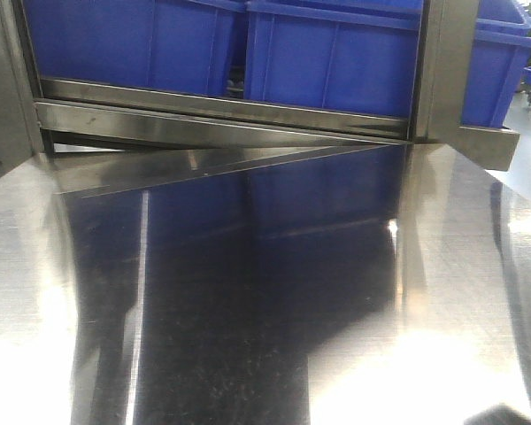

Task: Pick and sort blue part to right shelf
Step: 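Grasp the second blue part with the right gripper and lift it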

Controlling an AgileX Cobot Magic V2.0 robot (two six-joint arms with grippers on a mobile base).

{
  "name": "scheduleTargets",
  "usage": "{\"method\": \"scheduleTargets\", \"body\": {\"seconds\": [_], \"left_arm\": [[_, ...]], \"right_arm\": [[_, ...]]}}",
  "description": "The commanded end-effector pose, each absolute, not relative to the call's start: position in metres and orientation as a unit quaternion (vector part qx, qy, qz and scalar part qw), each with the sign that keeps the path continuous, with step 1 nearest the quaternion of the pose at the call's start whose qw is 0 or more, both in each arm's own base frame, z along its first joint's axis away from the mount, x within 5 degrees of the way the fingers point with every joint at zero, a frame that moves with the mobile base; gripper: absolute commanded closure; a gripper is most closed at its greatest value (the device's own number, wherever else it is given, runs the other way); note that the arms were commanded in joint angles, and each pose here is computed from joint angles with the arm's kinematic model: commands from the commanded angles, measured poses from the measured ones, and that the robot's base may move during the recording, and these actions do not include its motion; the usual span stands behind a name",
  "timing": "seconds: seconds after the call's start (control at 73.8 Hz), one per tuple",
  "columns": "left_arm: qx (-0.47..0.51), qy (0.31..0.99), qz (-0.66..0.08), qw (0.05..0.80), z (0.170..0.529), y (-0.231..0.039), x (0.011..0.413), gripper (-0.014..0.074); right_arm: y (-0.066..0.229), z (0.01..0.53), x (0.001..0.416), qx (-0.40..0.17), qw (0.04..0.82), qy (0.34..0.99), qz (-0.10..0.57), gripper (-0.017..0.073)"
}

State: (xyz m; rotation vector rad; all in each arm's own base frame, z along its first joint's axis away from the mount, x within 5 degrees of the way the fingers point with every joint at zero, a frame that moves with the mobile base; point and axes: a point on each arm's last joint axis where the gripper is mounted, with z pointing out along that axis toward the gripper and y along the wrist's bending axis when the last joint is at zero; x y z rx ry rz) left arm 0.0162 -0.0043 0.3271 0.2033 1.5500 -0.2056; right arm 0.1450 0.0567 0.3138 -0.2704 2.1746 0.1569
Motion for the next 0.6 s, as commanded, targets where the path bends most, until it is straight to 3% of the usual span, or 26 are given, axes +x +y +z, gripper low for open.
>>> {"method": "scheduleTargets", "body": {"seconds": [0.0,0.583], "left_arm": [[0.087,0.66,-0.102,0.739,0.343,-0.004,0.014,0.0291],[0.087,0.66,-0.102,0.739,0.343,-0.004,0.014,0.0291]], "right_arm": [[0.05,0.327,0.13,-0.12,0.531,0.835,0.08,0.0279],[-0.002,0.358,0.036,-0.093,0.709,0.692,0.095,0.0279]]}}
